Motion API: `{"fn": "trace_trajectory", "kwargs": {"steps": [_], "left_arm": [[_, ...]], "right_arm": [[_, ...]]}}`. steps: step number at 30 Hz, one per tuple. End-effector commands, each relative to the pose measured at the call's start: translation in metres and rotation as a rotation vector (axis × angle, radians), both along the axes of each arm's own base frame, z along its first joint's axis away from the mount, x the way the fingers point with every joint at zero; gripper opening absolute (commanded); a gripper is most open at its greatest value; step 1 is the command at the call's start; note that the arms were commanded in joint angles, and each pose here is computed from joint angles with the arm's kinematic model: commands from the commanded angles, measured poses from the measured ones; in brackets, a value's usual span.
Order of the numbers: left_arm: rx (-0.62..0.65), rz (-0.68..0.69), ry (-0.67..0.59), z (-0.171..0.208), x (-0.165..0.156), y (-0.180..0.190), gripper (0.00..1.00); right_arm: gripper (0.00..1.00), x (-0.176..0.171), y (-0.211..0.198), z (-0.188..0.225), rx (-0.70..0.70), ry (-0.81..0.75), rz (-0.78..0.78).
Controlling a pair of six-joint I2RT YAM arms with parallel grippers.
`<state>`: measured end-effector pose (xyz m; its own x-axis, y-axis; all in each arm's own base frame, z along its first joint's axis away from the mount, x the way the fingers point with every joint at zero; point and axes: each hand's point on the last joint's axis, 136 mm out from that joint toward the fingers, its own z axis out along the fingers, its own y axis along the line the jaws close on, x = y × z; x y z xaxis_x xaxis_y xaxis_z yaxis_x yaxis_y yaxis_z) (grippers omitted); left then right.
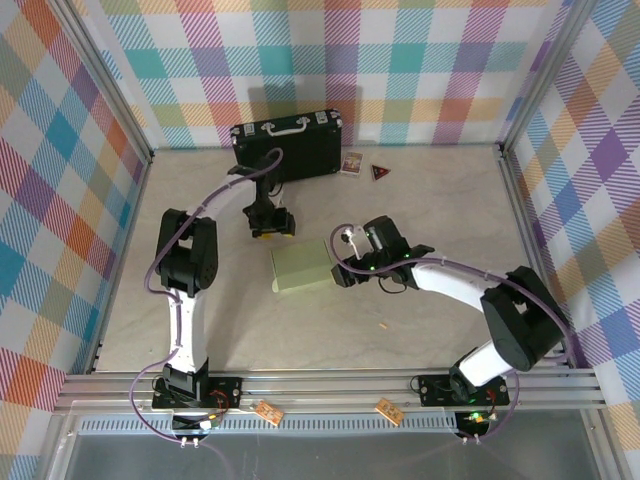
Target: Fold the paper box
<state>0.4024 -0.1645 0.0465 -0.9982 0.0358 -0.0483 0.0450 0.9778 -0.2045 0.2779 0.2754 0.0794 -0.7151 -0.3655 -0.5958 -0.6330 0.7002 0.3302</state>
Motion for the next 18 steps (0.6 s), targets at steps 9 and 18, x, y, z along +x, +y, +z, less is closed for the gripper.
{"fn": "trace_trajectory", "kwargs": {"steps": [9,18], "left_arm": [[-0.055,0.102,-0.156,0.041,-0.023,0.015,0.67],[-0.193,0.112,-0.22,0.051,-0.023,0.013,0.72]], "right_arm": [[0.63,-0.02,0.029,0.003,0.051,0.133,0.125],[0.61,-0.013,0.015,-0.01,-0.047,0.132,0.065]]}}
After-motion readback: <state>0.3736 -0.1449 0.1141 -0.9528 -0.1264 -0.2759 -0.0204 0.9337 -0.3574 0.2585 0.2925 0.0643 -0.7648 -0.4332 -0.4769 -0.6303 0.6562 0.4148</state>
